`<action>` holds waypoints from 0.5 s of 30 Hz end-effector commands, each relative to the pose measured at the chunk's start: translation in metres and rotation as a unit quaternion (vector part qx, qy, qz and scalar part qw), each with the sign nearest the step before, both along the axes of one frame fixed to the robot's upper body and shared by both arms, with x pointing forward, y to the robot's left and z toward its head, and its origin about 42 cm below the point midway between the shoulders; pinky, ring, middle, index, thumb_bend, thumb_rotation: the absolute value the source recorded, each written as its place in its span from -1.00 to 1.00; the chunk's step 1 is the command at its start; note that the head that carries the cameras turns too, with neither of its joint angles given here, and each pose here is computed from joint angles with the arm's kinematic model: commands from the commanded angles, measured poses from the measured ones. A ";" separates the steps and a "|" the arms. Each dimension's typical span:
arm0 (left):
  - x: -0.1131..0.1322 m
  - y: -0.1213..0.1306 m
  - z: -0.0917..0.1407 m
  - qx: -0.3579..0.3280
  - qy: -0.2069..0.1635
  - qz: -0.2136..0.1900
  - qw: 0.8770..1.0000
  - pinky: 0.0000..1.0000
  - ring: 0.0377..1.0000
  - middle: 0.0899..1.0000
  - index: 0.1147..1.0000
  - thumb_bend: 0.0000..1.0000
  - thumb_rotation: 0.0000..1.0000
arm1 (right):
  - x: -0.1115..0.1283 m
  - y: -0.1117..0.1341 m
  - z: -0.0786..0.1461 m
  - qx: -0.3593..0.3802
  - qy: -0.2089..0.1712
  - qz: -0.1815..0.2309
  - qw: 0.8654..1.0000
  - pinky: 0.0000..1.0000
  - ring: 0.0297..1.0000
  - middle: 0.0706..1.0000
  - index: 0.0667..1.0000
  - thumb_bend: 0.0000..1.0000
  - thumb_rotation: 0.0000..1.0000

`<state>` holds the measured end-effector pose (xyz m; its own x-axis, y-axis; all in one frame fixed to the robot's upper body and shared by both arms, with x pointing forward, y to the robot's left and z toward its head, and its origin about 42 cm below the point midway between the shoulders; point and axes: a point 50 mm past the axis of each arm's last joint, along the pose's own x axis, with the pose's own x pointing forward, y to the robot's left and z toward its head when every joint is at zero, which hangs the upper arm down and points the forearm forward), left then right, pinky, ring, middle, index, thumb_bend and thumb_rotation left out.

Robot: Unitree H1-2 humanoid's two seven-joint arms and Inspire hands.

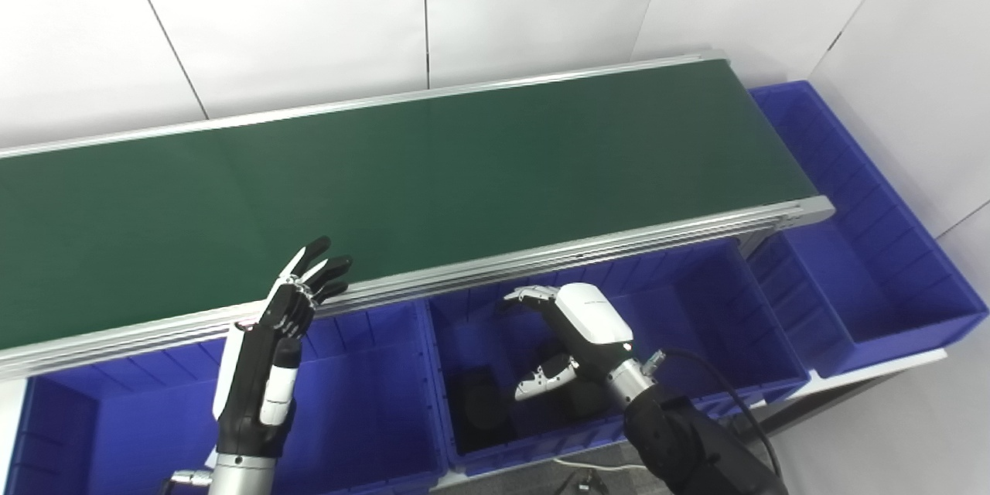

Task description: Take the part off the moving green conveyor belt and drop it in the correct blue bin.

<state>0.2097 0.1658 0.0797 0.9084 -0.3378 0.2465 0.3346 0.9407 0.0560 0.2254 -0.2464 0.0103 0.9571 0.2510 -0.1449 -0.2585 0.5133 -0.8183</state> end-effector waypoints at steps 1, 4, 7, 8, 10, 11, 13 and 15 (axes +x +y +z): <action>0.004 -0.002 0.009 -0.003 -0.030 -0.009 1.000 0.63 0.68 0.60 0.75 0.17 1.00 | 0.008 0.000 0.012 0.011 -0.040 0.015 0.999 0.57 0.55 0.57 0.40 0.91 -0.37; 0.004 -0.002 0.007 0.001 -0.027 -0.009 1.000 0.64 0.68 0.61 0.75 0.17 1.00 | 0.007 0.000 0.013 0.018 -0.041 0.014 0.999 0.53 0.54 0.56 0.39 0.92 -0.37; 0.003 -0.003 0.005 0.005 -0.024 -0.006 1.000 0.62 0.67 0.60 0.75 0.18 1.00 | 0.006 0.002 0.016 0.028 -0.040 0.014 0.999 0.46 0.52 0.56 0.39 0.92 -0.39; 0.003 -0.003 0.004 0.006 -0.023 -0.005 1.000 0.62 0.67 0.60 0.74 0.21 1.00 | 0.005 0.002 0.017 0.032 -0.041 0.015 0.999 0.33 0.49 0.56 0.38 0.92 -0.40; 0.003 -0.004 0.003 0.006 -0.021 -0.005 1.000 0.61 0.67 0.59 0.74 0.24 1.00 | 0.004 0.004 0.021 0.040 -0.044 0.018 0.998 0.23 0.45 0.56 0.39 0.90 -0.35; 0.003 -0.004 0.002 0.005 -0.020 -0.004 1.000 0.61 0.67 0.59 0.74 0.24 1.00 | 0.003 0.007 0.025 0.048 -0.049 0.021 0.997 0.19 0.43 0.56 0.39 0.89 -0.31; 0.002 -0.005 0.001 0.004 -0.017 -0.005 1.000 0.61 0.66 0.59 0.74 0.24 1.00 | 0.000 0.013 0.034 0.068 -0.058 0.026 0.996 0.14 0.41 0.55 0.40 0.86 -0.24; 0.001 -0.005 0.000 0.002 -0.015 -0.006 1.000 0.62 0.67 0.60 0.74 0.26 1.00 | -0.004 0.021 0.046 0.095 -0.072 0.029 0.992 0.13 0.41 0.54 0.39 0.85 -0.23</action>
